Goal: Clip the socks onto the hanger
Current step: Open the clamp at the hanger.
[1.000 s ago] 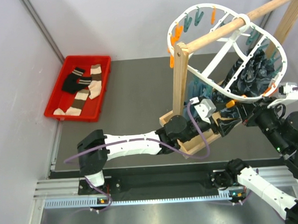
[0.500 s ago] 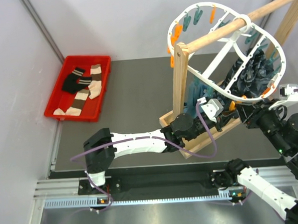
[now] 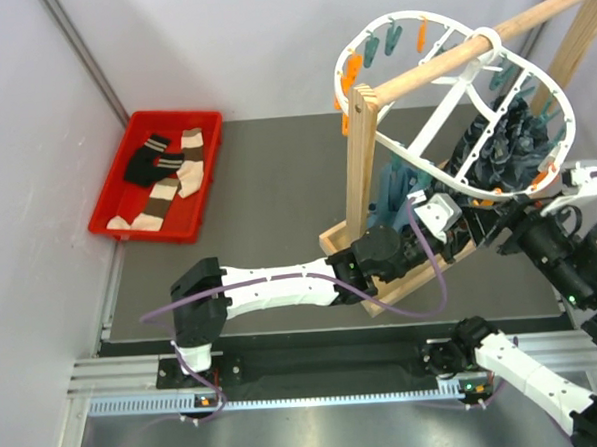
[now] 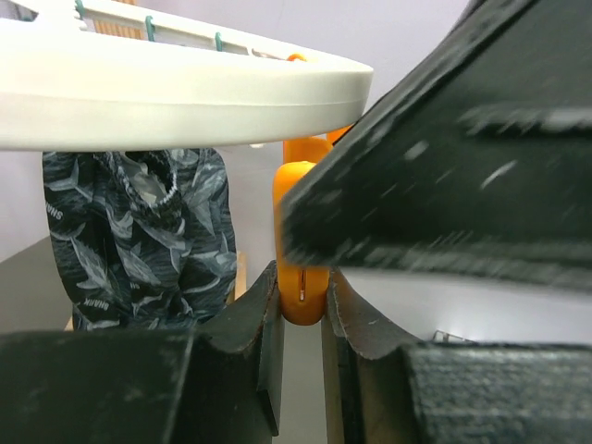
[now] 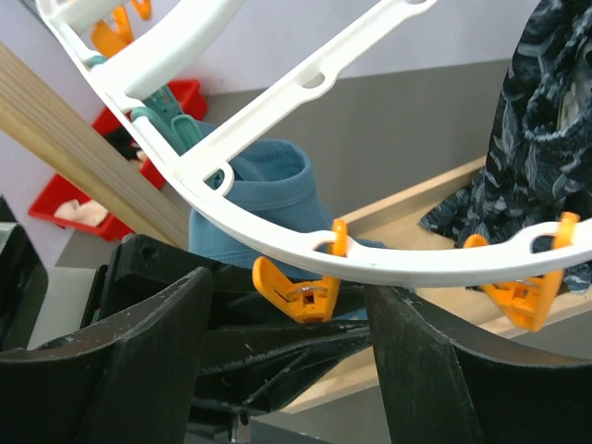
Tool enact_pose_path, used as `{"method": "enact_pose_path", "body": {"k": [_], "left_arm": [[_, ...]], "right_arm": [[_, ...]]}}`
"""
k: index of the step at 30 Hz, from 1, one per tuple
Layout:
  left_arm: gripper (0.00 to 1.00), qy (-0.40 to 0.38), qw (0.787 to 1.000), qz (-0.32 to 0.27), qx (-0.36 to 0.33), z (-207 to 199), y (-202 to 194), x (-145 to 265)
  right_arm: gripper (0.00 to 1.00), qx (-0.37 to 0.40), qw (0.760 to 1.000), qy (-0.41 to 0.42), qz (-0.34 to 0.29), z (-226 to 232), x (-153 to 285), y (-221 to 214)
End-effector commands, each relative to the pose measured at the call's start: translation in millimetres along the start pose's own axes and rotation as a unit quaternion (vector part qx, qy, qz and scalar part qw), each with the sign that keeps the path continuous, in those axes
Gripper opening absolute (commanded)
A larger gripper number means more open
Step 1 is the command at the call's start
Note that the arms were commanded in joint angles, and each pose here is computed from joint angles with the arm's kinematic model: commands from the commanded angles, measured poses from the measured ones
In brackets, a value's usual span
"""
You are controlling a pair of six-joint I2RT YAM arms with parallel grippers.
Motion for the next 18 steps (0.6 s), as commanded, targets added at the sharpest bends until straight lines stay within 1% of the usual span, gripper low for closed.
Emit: {"method": "enact_pose_path", "body": {"k": [1,6,12,13,15,17,18], "left_arm": [[0.0,0.017,1.0,-0.001,0.003,-3,10,-6],[0.0,0.021,1.0,0.008,0.002,-2,5,-5],[0.0,0.023,1.0,0.01,0.003,-3,4,-6],[0.0,0.022,1.0,0.011,0.003,-3,4,-6],[0.0,0.026,1.0,0.011,0.003,-2,4,-6],[0.0,0.025,1.0,0.01,0.003,-3,6,-7],[0.0,0.025,1.0,0.01,0.004,-3,7,-6]], "right_arm": [[0.66,0.021,0.999,0.011,0.027,7,-14,-3],[0.62,0.021,1.0,-0.017,0.004,-2,-14,2],[0.59,0.028,0.999,-0.027,0.012,-3,-20,0],[0.56,0.028,0.999,-0.028,0.013,-3,-20,1],[0.53,0.027,0.999,-0.03,0.013,-3,-20,1],[0.46,0.026,0.999,-0.032,0.01,-4,-20,2],[0.4,0.025,0.999,-0.033,0.005,-4,-19,4]]}}
Point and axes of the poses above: each gripper's point midway between its finger pads, its own x axis back along the fingers, its own z axis along the line the jaws close on, y = z × x, the point moved 4 cm from there along x, back along the fingers, and after that the axes turned 1 degree about -x, right-handed, at the moved point
